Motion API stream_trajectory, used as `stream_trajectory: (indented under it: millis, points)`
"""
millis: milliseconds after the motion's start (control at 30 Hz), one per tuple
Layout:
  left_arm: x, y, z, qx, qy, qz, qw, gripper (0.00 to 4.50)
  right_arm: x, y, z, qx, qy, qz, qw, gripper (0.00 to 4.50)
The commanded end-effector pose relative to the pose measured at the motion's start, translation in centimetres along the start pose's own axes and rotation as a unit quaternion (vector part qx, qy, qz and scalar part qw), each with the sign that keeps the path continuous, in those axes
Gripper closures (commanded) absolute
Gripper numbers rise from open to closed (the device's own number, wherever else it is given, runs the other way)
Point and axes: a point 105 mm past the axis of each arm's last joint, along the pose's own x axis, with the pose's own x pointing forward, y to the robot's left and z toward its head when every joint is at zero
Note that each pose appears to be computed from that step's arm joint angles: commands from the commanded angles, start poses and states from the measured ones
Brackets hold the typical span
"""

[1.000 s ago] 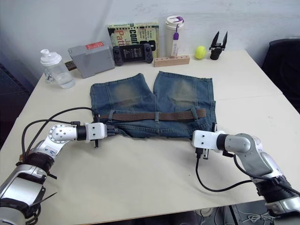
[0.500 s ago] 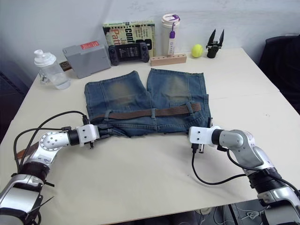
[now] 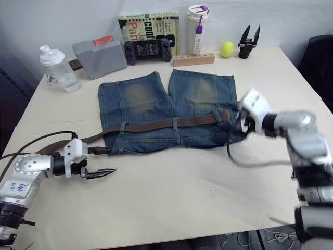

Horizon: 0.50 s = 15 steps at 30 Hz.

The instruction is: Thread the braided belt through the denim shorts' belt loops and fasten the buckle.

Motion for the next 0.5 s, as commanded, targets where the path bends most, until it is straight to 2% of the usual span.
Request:
stream_trajectory:
  millis: [33, 133, 333, 467, 500]
  points:
    - [-0.2, 0.2, 1.1, -0.012, -0.029, 0.016, 0.999, 0.62, 0.8, -0.8, -0.7, 0.091, 0.017, -0.002, 0.996, 0.13]
    - [0.2, -0.1, 1.1, -0.018, -0.035, 0.017, 0.999, 0.62, 1.7, -1.0, -1.1, 0.121, 0.033, -0.002, 0.992, 0.13]
    - [0.1, -0.1, 1.6, -0.032, -0.054, 0.038, 0.997, 0.62, 3.2, 0.6, -2.7, 0.167, 0.064, 0.049, 0.983, 0.13]
    - [-0.4, 1.0, 2.1, -0.042, -0.069, 0.066, 0.995, 0.62, 3.6, 0.9, -2.5, 0.174, 0.054, 0.062, 0.981, 1.35]
    - [-0.5, 1.3, 2.4, -0.046, -0.075, 0.072, 0.993, 0.62, 3.7, 0.9, -2.4, 0.174, 0.048, 0.064, 0.982, 1.85]
